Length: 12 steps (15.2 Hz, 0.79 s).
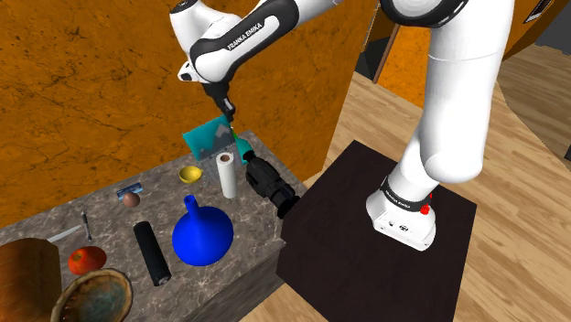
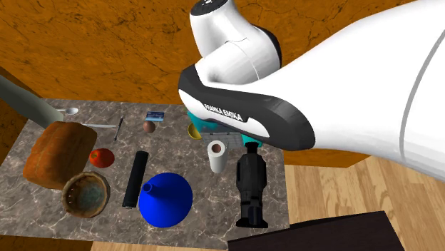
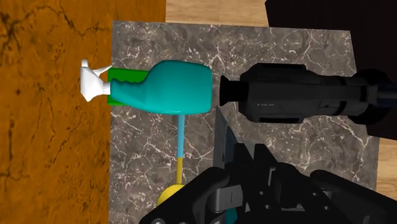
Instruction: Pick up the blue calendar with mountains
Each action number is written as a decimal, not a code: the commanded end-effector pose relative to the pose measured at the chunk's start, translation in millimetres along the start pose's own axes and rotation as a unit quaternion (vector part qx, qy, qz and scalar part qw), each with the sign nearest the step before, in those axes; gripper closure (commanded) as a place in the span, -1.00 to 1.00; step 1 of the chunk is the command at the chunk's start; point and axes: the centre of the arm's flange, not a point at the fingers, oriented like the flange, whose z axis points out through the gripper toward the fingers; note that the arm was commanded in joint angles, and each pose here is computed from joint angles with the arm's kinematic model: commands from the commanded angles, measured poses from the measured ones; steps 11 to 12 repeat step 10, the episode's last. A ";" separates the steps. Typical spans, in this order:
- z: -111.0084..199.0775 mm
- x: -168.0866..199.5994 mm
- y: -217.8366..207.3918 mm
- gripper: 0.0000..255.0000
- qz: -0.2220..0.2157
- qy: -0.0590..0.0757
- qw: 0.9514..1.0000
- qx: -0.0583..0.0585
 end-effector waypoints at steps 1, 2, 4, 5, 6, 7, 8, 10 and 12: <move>-11.1 -2.2 -0.3 1.00 0.000 0.000 1.000 0.000; -16.3 -3.4 -0.4 1.00 0.000 0.000 1.000 0.000; -26.6 -5.7 -0.6 1.00 0.000 0.000 1.000 0.000; -31.8 -6.9 -0.7 1.00 0.000 0.000 1.000 0.000; -36.9 -8.0 -0.7 1.00 0.000 0.000 1.000 0.000; -42.1 -9.2 -0.8 1.00 0.000 0.000 1.000 0.000; -47.2 -10.3 -0.9 1.00 0.000 0.000 1.000 0.000; -48.0 -10.5 -0.9 1.00 0.000 0.000 1.000 0.000; -48.0 -10.5 -0.9 1.00 0.000 0.000 1.000 0.000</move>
